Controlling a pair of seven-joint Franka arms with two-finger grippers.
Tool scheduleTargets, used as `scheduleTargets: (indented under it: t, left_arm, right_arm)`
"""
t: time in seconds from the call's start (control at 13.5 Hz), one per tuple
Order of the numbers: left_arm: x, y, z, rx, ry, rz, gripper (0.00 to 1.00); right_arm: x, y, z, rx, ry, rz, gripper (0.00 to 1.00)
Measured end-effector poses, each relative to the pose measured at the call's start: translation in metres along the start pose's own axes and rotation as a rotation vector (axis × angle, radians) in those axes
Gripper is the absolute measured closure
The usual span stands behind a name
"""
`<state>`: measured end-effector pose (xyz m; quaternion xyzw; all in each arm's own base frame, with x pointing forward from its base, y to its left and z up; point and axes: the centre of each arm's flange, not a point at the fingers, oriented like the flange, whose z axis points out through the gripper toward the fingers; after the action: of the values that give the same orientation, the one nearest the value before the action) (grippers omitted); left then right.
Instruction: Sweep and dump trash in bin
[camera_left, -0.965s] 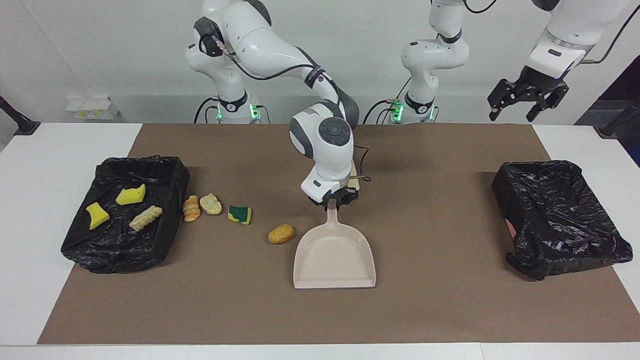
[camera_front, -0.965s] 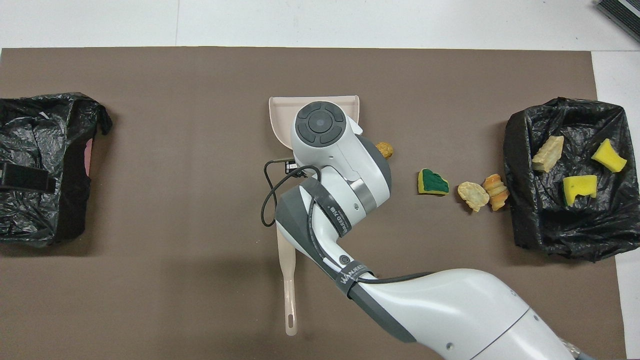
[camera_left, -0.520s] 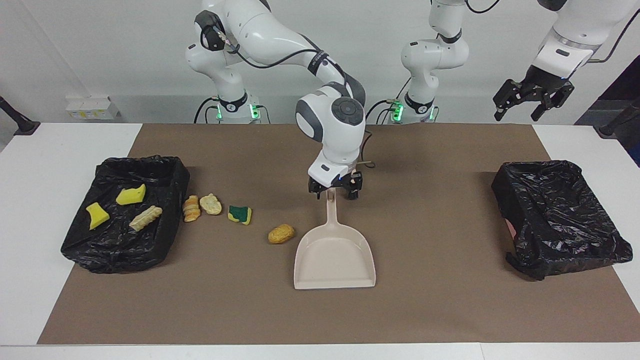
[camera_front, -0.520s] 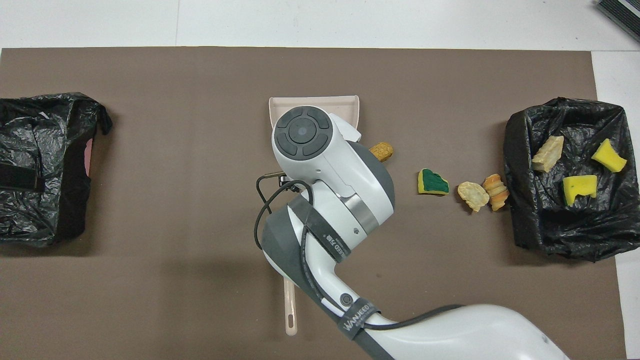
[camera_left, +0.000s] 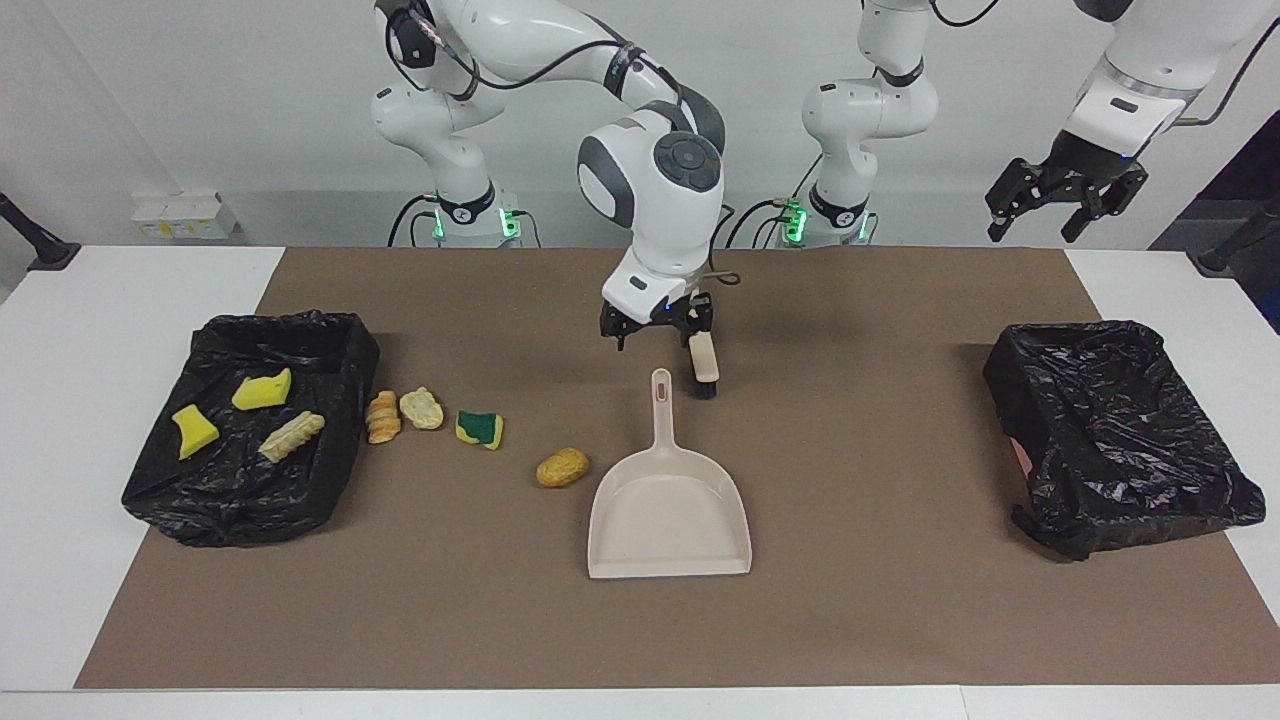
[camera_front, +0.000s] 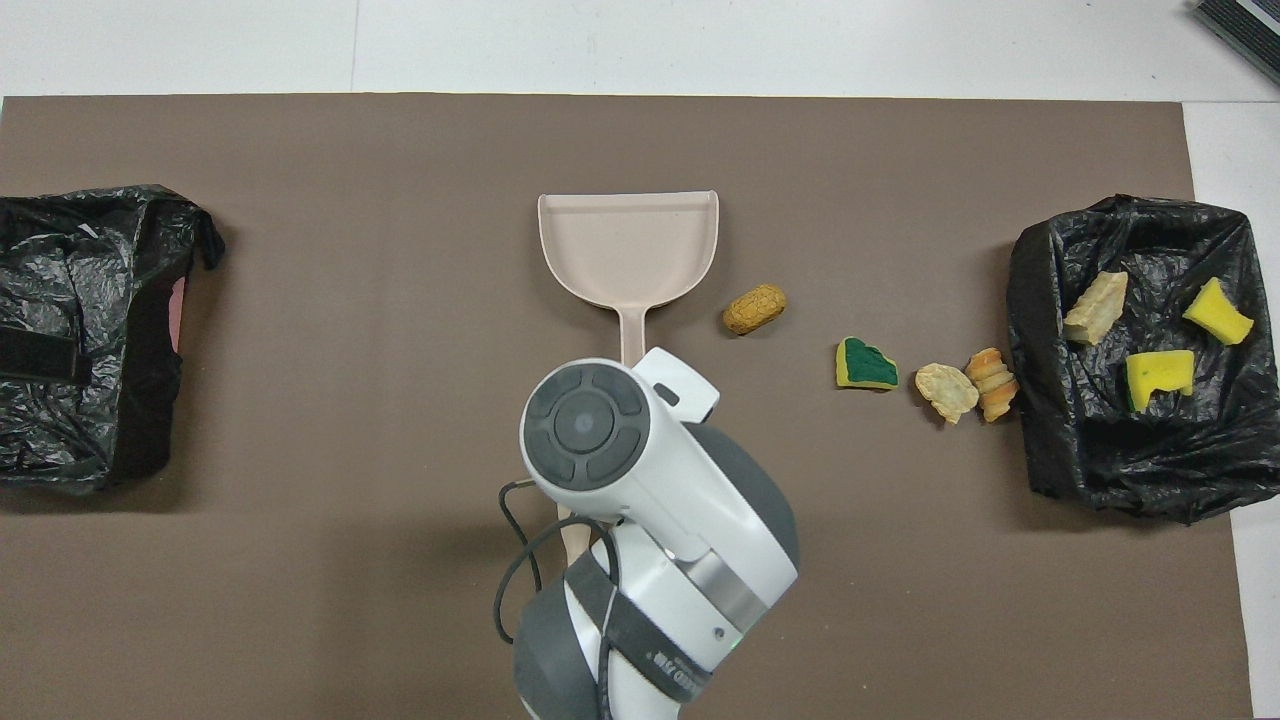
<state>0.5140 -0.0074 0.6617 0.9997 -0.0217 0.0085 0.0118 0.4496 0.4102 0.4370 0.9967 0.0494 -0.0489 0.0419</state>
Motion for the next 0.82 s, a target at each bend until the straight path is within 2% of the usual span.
scheduleTargets:
  t: [0.3,0.52,0.59,0.82]
  left_arm:
    - [0.000,0.000,0.000,0.000,0.000,0.000,0.00]
    - [0.000,0.005,0.000,0.000,0.003,0.008,0.00]
    - [0.002,0.011,-0.001,0.001,0.014,0.019,0.00]
    - [0.019,0.033,0.003,0.000,0.103,0.056,0.00]
  right_arm:
    - [-0.053,-0.029,0.035,0.073,0.019,-0.024,0.00]
    - [-0.075,-0.049,0.078,0.076,0.024,-0.049,0.00]
    - [-0.079,-0.053,0.087,0.069,0.016,-0.059,0.00]
    - [-0.088,-0.065,0.099,0.065,0.012,-0.083,0.05]
